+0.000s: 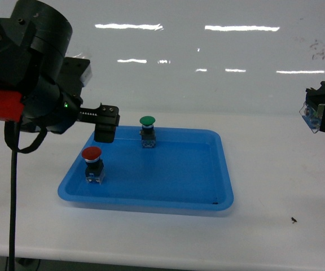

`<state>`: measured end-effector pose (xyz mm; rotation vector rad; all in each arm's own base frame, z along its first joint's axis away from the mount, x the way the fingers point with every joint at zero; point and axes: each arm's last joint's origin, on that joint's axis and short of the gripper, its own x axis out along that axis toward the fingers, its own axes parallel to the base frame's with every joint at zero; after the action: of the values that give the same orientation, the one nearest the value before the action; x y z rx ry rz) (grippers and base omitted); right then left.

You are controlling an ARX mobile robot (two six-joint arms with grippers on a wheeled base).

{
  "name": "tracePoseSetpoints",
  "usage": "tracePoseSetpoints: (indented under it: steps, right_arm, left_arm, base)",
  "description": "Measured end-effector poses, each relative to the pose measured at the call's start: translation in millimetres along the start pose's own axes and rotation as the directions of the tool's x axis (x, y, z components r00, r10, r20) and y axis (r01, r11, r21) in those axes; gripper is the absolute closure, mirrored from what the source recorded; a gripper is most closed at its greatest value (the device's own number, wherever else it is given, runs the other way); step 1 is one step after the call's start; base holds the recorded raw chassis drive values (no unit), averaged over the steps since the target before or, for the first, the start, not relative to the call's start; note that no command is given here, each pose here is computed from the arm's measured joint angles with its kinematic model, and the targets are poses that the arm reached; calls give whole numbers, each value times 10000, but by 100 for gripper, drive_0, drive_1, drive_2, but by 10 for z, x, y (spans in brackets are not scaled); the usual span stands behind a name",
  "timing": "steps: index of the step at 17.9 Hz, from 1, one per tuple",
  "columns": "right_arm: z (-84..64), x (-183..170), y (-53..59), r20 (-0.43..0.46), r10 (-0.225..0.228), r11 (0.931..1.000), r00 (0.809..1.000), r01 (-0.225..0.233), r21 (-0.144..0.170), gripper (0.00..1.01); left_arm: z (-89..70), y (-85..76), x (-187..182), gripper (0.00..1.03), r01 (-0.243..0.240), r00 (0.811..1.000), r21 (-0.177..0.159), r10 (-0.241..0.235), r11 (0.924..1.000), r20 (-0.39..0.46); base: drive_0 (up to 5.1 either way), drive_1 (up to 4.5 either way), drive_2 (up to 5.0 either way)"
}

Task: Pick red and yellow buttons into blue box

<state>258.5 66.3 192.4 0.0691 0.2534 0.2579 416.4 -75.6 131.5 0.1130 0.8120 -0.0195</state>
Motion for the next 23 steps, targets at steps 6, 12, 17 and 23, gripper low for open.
tracePoseSetpoints:
  steps: [6,12,17,23]
  right_arm:
    - [0,0,0,0,-4,10000,10000,4,0,75]
    - [0,0,0,0,-4,10000,10000,4,0,75]
    - [0,0,0,0,-4,10000,10000,4,0,75]
    - [0,0,-1,1,-7,10000,10000,7,1,75]
  left_arm:
    - [-74,-166,60,5,233,9995,319,-225,9992,-239]
    - [-221,-98,243,5,-62,9970,235,80,9997,-774]
    - [-249,-102,275,5,-69,9961,189,86,9998,-879]
    - [-325,-209,435,5,-8,9925,-9,7,10000,-1221]
  base:
    - [0,0,0]
    - [0,0,0]
    - [0,0,0]
    - [0,0,0]
